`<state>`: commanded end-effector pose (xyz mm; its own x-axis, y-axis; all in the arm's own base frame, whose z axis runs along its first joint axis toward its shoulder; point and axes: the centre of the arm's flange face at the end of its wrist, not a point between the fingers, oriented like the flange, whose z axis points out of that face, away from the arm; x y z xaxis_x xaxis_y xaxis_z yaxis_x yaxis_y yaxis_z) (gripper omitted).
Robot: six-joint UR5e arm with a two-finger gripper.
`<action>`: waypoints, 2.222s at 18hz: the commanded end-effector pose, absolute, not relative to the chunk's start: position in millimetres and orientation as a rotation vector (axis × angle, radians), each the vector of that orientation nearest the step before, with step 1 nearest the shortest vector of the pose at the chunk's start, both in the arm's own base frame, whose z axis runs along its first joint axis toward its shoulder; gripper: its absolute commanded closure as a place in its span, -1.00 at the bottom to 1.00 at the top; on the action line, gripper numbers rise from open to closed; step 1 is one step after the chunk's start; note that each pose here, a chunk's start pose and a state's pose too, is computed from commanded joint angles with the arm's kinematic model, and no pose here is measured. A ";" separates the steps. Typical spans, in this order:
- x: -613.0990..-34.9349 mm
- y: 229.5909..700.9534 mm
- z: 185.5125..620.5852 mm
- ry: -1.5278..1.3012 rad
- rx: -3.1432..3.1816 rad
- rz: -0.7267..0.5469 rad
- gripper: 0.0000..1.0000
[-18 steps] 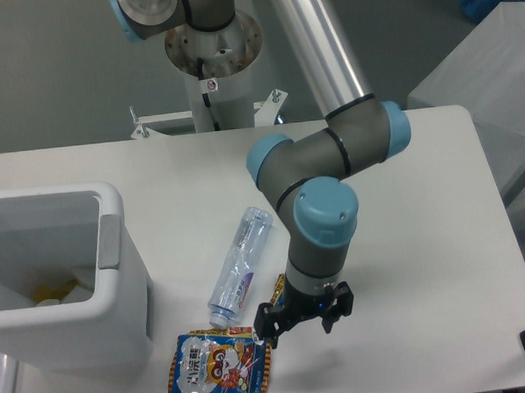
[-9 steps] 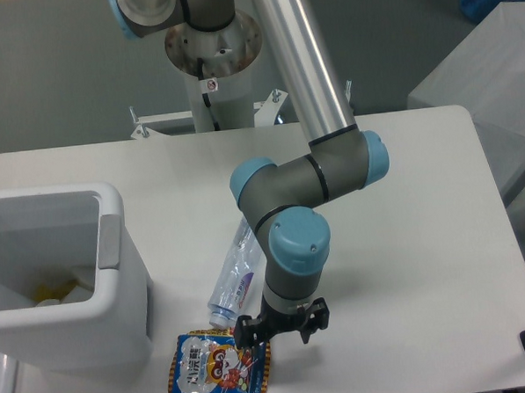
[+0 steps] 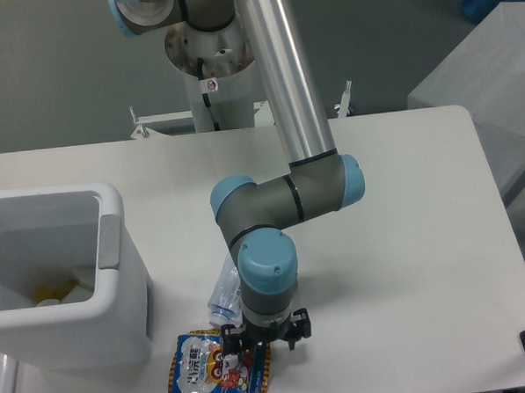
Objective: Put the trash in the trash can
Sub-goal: 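Lower the gripper onto the snack wrapper and close on it, then lift the snack wrapper and carry it over the white bin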
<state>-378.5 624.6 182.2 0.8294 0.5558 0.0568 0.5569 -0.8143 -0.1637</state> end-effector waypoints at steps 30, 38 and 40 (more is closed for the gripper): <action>-385.9 607.3 297.2 -0.828 -2.648 -0.058 1.00; -418.0 569.3 479.6 -0.737 -2.331 -0.030 1.00; -416.2 563.8 520.0 -0.707 -2.274 0.004 1.00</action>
<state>-416.2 563.8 520.0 0.8478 0.4903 0.2020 0.4881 -0.5725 -0.6588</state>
